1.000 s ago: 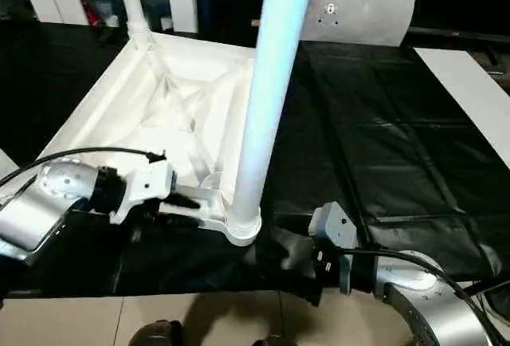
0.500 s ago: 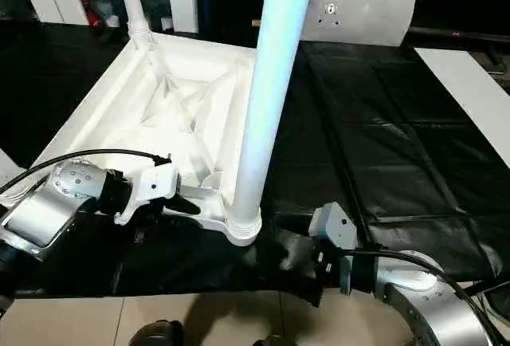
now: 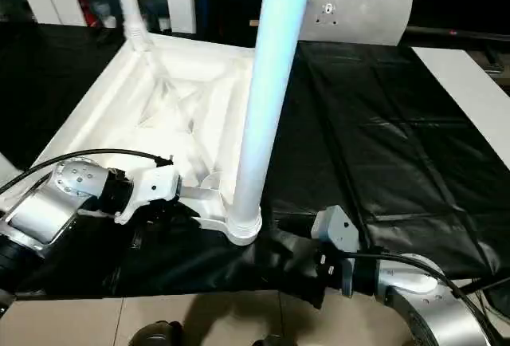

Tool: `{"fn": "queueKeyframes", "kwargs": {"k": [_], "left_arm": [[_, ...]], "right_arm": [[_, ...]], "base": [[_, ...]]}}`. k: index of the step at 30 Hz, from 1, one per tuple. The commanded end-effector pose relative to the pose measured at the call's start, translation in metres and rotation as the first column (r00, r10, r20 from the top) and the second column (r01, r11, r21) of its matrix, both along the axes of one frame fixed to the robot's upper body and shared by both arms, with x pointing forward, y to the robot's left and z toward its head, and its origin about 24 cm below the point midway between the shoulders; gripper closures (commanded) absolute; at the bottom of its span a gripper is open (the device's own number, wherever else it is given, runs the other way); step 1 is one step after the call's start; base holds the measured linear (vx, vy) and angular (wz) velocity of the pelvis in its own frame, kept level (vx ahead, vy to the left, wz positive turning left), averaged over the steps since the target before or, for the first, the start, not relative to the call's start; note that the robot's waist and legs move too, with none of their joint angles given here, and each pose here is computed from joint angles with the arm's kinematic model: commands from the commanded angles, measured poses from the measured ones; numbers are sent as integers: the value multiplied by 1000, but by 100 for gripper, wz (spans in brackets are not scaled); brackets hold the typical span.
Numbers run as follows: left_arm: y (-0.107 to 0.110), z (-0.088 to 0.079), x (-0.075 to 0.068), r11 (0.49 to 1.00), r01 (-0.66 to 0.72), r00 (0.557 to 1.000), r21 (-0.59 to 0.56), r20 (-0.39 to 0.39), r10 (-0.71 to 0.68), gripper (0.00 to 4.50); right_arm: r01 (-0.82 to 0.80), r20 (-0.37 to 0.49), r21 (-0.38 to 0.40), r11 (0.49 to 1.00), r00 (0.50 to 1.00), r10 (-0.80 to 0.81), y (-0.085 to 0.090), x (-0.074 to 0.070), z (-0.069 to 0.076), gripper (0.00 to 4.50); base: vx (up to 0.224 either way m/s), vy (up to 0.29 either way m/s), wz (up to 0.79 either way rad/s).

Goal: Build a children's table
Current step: Rotate leg to tighten

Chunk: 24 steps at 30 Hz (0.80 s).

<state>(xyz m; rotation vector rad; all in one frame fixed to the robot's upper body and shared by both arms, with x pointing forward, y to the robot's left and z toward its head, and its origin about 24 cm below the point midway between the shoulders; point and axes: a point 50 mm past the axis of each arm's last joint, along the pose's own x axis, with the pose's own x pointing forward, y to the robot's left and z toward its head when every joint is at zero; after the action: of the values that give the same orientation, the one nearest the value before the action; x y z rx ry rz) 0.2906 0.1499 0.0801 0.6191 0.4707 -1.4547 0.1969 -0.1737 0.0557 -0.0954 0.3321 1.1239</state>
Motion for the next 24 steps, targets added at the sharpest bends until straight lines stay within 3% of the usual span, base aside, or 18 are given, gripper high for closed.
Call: {"fn": "queueKeyframes", "kwargs": {"k": [1, 6, 14, 19, 21, 24], "left_arm": [[1, 2, 2, 998, -49, 999, -26, 5, 49, 444], [-9, -2, -13, 957, -227, 974, -180, -37, 224, 444], [-21, -17, -33, 935, -316, 949, -160, -34, 314, 444], [-18, -15, -30, 921, -364, 931, -136, -17, 365, 444], [-15, -12, -19, 904, -413, 910, -112, 4, 416, 444], [-14, -11, -16, 905, -412, 909, -103, 21, 416, 444]], "right_arm": [[-4, 4, -9, 1000, 1000, 4, -1, -1, -1, 0], [49, 26, 13, 999, 998, -49, 1, 5, -1, 0], [109, 78, 25, 994, 991, -111, -4, 21, 9, 0], [107, 116, 38, 993, 987, -111, 4, 31, 18, 0], [124, 147, 58, 991, 980, -132, 8, 41, 23, 0], [129, 157, 60, 990, 978, -137, 9, 44, 23, 0]], "base": [[0, 0, 0], [0, 0, 0], [0, 0, 0], [0, 0, 0], [0, 0, 0], [0, 0, 0]]}}
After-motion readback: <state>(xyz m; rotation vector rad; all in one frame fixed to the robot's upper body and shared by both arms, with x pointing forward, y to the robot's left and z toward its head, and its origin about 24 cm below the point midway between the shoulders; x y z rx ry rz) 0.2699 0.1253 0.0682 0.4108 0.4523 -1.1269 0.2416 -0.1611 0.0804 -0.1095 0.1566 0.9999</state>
